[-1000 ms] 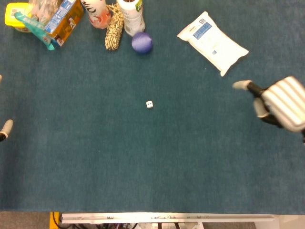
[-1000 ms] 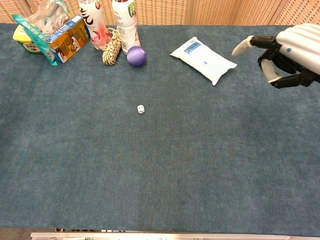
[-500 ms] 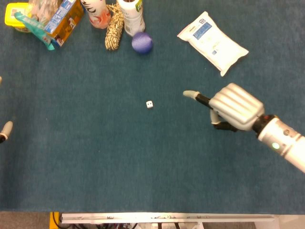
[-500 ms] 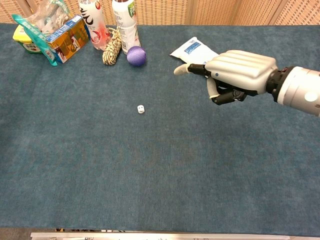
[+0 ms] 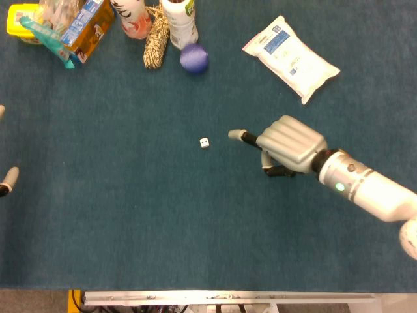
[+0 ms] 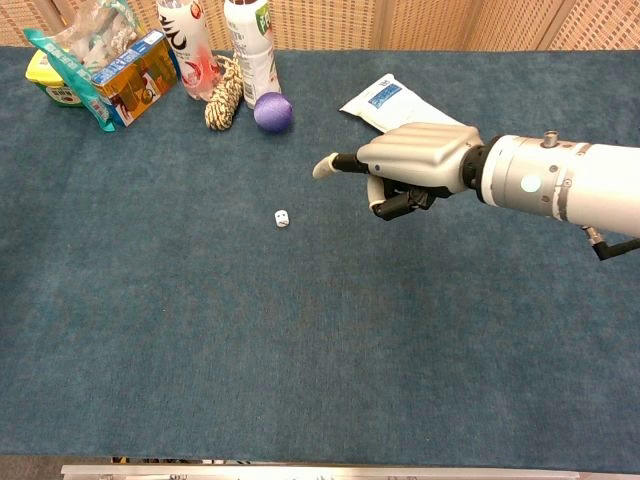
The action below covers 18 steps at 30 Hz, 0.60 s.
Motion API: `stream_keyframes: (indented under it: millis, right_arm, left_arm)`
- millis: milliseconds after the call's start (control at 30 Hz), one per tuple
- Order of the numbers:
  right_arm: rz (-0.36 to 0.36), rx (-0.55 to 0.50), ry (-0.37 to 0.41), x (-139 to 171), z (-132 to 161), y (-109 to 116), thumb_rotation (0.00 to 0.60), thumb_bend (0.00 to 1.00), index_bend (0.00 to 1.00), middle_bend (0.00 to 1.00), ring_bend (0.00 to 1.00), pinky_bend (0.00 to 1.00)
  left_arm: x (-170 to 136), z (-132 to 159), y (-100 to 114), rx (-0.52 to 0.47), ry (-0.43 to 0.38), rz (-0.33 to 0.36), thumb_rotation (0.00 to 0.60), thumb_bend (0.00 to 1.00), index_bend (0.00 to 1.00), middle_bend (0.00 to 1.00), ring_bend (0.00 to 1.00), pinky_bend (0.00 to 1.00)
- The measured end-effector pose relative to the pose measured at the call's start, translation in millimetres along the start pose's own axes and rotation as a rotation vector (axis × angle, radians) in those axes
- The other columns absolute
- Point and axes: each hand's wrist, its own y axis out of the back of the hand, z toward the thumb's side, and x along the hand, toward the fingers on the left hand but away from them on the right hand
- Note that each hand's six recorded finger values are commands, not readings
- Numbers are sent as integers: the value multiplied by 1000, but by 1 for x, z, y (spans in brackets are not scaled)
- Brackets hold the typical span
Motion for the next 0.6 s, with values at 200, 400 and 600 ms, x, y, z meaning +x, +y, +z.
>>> stream_keyframes:
  millis: [200, 400, 600]
  right_arm:
    - [42, 13, -13, -15, 4, -3, 313, 993, 183, 1000, 1000, 1000]
    - [46, 15, -32, -31, 7, -2, 314, 992, 252, 1000, 1000, 1000]
    - [51, 16, -49, -46, 8, -3, 314, 992, 252, 1000, 1000, 1000]
  left_arm:
    - [1, 1, 0, 1, -2, 1, 600, 258, 17, 104, 48, 46]
    - [-1, 0, 1, -2, 0, 5, 600, 258, 17, 104, 48, 46]
    - [0, 0, 1, -3, -2, 5, 600, 258, 17, 104, 48, 46]
